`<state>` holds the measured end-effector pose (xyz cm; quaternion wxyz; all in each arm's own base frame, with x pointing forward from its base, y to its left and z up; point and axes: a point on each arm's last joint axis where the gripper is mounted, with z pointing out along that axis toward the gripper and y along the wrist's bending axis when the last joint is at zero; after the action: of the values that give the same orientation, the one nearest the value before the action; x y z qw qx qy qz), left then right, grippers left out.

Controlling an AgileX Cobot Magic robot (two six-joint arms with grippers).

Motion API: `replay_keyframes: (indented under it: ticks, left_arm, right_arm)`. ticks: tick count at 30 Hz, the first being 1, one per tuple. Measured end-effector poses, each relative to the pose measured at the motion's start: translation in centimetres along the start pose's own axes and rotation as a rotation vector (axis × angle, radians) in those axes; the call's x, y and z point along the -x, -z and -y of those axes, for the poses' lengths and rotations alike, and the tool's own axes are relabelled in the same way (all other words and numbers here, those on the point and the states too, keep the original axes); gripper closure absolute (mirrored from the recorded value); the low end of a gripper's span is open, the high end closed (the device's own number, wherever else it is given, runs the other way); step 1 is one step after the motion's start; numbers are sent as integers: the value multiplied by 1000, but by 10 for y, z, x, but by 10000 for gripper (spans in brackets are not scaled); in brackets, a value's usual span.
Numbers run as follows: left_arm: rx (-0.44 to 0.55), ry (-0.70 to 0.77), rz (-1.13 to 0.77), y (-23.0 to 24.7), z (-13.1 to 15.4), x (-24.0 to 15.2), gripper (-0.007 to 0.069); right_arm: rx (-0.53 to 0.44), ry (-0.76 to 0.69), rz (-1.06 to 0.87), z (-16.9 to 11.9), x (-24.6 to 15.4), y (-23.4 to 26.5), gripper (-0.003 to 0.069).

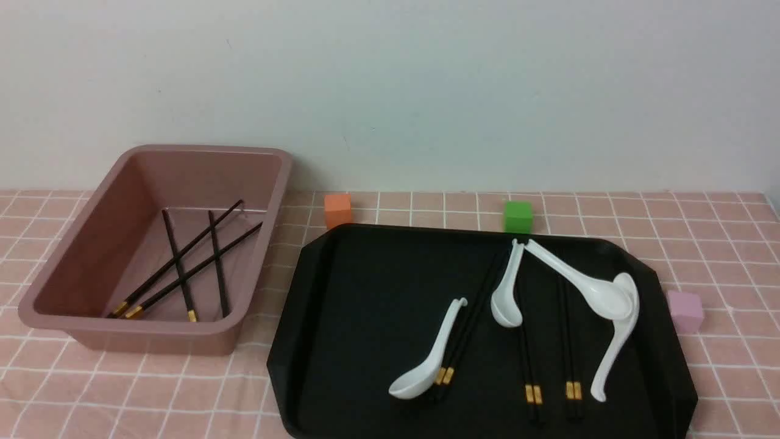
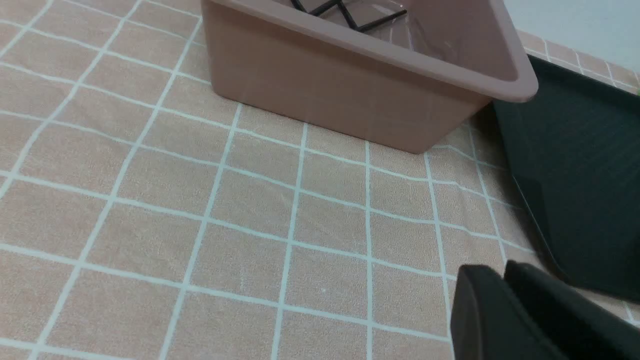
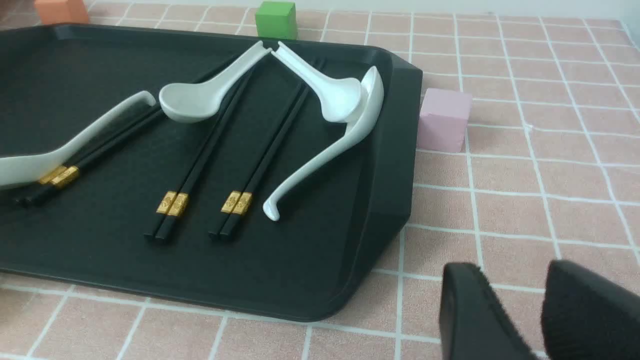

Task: On pink tablecloth take chopsticks from black tray and put them in box.
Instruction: 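Reach over to the black tray and grasp a pair of chopsticks with the left gripper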

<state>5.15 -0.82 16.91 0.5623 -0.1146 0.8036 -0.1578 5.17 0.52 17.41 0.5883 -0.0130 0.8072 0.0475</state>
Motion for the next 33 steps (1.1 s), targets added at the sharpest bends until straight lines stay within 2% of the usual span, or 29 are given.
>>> replay_keyframes:
  ticks: [7, 10, 12, 13, 14, 18, 21, 25, 28, 33]
  left_arm:
    - [-20, 23, 32, 0, 2, 3, 555]
    - [-93, 191, 92, 1, 7, 9, 554]
    - [-148, 353, 141, 2, 11, 14, 552]
    - [-155, 369, 153, 2, 11, 16, 552]
    - [-192, 484, 200, 3, 12, 21, 550]
    - [-236, 628, 323, 7, 11, 33, 550]
    - [-246, 661, 324, 8, 11, 34, 554]
    - [-266, 621, 232, 13, 24, 44, 581]
    - [-226, 439, 52, 15, 47, 75, 635]
    - [-130, 155, -300, -14, 75, 120, 638]
  right_arm:
    - [0, 0, 0, 0, 0, 0, 419]
    - [0, 0, 0, 0, 0, 0, 419]
    - [0, 0, 0, 0, 0, 0, 419]
    - [0, 0, 0, 0, 0, 0, 419]
    - [0, 0, 0, 0, 0, 0, 419]
    - [0, 0, 0, 0, 0, 0, 419]
    - [0, 0, 0, 0, 0, 0, 419]
    - [0, 0, 0, 0, 0, 0, 419]
    - [0, 0, 0, 0, 0, 0, 419]
    - [0, 0, 0, 0, 0, 0, 419]
